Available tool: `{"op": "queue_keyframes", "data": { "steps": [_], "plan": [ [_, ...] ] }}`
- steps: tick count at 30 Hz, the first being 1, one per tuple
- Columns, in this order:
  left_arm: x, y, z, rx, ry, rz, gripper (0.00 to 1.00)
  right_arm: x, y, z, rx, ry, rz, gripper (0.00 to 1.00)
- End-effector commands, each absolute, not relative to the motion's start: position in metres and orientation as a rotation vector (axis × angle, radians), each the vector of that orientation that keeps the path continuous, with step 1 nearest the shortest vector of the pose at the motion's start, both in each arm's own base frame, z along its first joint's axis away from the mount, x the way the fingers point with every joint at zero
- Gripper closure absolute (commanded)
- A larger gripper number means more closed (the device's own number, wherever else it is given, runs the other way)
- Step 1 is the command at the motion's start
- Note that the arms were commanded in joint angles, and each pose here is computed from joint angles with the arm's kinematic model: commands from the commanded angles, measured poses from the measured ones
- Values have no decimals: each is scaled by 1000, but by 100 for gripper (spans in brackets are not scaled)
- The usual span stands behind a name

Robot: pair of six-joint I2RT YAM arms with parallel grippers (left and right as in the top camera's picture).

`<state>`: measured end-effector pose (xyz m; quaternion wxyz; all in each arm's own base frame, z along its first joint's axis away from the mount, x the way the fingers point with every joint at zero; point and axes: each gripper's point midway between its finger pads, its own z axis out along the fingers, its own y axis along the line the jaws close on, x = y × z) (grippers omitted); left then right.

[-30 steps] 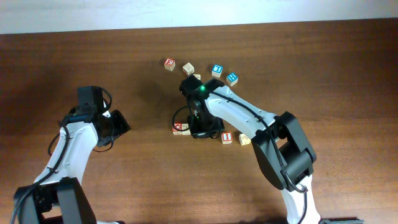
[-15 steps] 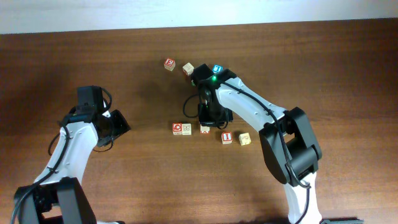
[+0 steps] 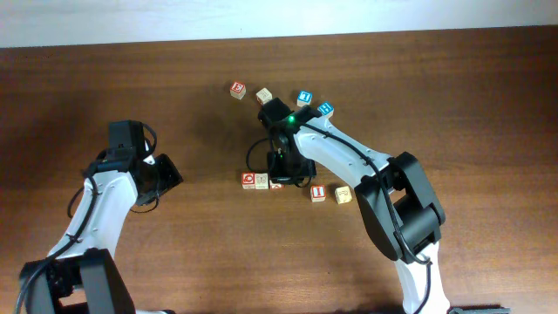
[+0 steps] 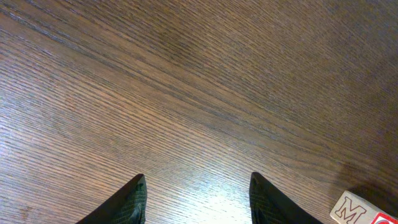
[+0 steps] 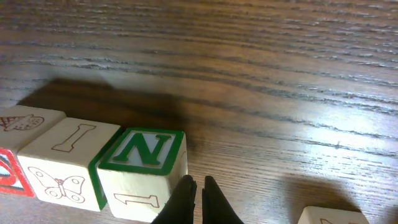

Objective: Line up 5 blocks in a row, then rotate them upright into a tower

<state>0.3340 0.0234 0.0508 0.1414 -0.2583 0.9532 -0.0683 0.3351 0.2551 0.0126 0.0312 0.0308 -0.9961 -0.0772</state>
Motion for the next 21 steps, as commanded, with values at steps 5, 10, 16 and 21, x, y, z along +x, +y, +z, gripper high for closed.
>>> {"op": "queue_keyframes", "data": {
  "steps": [5,10,16,21],
  "plan": [
    [332,25,47,-730,2765,-187,49,330,263,6,92,-3039,-281,92],
    [332,25,47,-730,2765,-187,49,331,250,17,84,-3020,-251,92],
    [331,24,47,-732,2769,-186,49,328,189,74,107,-2926,-195,73],
    [331,24,47,-732,2769,-187,50,305,176,60,141,-2836,-140,63]
  ]
}}
